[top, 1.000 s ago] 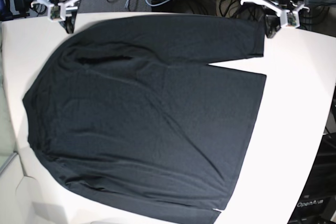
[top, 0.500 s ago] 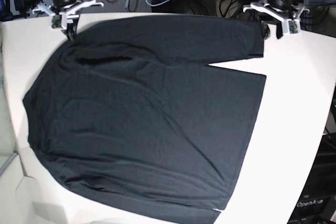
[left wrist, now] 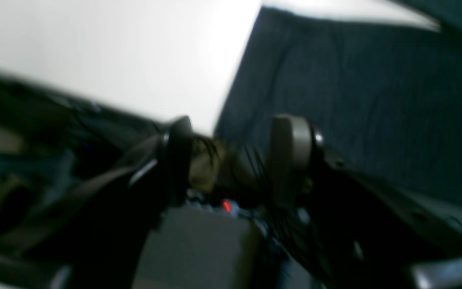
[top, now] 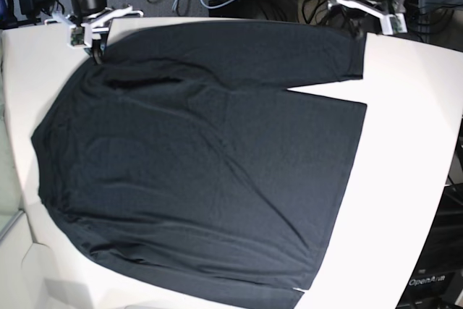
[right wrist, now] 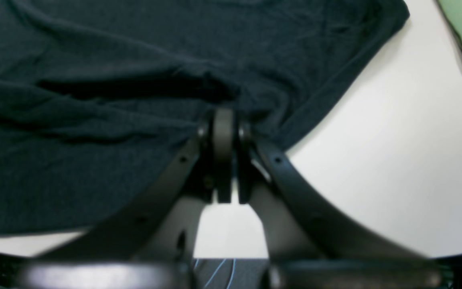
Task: Fold the T-shirt properly
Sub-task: 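Lower both grippers onto the shirt's shoulder edge corners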
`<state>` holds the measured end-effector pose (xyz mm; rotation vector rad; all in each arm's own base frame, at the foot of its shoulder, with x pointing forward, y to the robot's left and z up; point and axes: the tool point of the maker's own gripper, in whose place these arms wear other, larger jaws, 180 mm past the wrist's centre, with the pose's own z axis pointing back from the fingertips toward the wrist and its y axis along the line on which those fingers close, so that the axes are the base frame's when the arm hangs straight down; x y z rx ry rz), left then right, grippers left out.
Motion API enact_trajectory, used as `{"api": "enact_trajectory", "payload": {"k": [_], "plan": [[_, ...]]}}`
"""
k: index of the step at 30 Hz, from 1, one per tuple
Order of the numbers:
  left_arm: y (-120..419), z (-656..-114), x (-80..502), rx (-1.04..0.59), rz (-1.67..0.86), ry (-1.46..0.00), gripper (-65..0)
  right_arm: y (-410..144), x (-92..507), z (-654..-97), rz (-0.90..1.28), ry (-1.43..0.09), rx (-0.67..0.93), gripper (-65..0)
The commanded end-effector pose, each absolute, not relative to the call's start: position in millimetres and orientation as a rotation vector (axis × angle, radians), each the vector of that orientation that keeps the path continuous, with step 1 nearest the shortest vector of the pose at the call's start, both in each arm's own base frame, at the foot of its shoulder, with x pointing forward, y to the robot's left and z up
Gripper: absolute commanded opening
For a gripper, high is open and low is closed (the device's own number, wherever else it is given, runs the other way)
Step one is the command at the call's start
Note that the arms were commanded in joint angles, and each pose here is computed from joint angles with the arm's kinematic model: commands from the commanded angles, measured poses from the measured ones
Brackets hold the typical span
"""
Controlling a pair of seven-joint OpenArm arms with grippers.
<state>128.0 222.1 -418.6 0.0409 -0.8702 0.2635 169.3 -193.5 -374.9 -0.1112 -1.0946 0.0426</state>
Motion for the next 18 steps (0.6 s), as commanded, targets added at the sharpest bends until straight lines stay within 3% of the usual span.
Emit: {"api": "enact_trajectory", "payload": {"k": [1, 8, 18], "plan": [[225, -410, 137, 0.036, 0.274, -0.919, -33.8, -193, 175, -365, 0.052, -1.139, -0.108, -63.5], [221, -418, 140, -0.069, 0.321, -0.914, -33.8, -194, 174, -368, 0.051, -1.130, -0.110, -63.5], [222, -419, 148, -0.072, 0.322, -0.927, -33.8, -196, 171, -376, 0.048, -1.109, -0.112, -63.5]]}}
